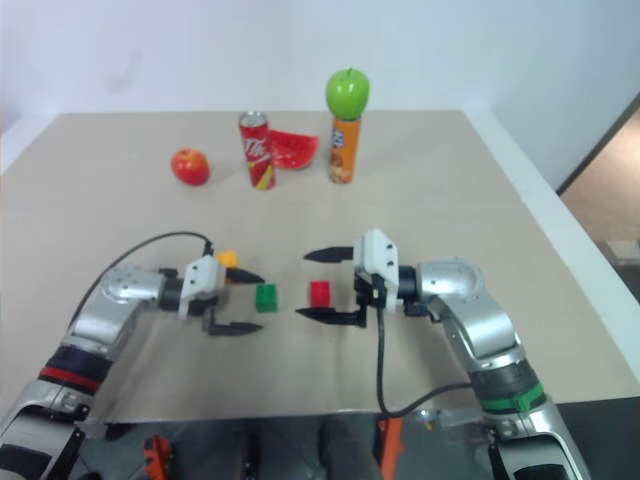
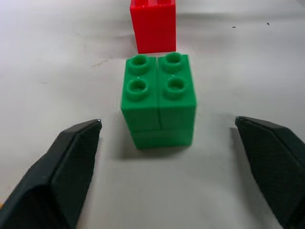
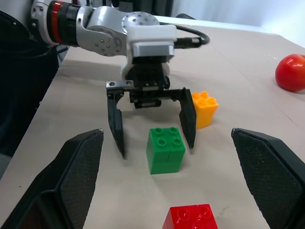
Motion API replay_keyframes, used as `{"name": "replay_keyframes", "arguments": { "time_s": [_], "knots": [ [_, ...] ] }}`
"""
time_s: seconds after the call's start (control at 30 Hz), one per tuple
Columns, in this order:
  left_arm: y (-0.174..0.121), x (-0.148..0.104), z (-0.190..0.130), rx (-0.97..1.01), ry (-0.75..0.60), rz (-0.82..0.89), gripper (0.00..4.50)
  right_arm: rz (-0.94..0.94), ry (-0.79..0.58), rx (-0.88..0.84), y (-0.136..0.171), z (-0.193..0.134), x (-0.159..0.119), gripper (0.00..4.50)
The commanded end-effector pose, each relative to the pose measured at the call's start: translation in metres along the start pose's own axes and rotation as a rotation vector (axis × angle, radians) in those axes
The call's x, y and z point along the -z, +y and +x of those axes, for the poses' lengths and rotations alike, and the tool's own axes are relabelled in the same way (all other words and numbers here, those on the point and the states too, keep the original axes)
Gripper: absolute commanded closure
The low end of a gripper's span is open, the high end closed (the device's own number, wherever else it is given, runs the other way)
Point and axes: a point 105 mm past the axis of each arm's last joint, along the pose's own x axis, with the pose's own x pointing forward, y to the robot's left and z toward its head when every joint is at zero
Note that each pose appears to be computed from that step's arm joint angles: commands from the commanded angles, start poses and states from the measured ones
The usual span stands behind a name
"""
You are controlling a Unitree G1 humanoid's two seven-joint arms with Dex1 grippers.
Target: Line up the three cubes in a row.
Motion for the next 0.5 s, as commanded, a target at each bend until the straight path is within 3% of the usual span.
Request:
{"name": "replay_keyframes", "arguments": {
  "time_s": [0.03,0.3,0.5],
  "knots": [
    [-0.001,-0.015,-0.013,-0.033,-0.017,0.039,0.01,-0.046,-0.027,-0.005,-0.003,-0.001,-0.012,0.00],
    [-0.022,-0.020,-0.030,-0.109,-0.014,-0.038,0.01,-0.046,-0.030,-0.029,-0.005,0.001,-0.012,0.00],
    [-0.028,-0.028,-0.053,-0.351,-0.085,-0.187,0.01,-0.043,-0.026,-0.041,-0.005,-0.001,-0.010,0.00]
  ]
}}
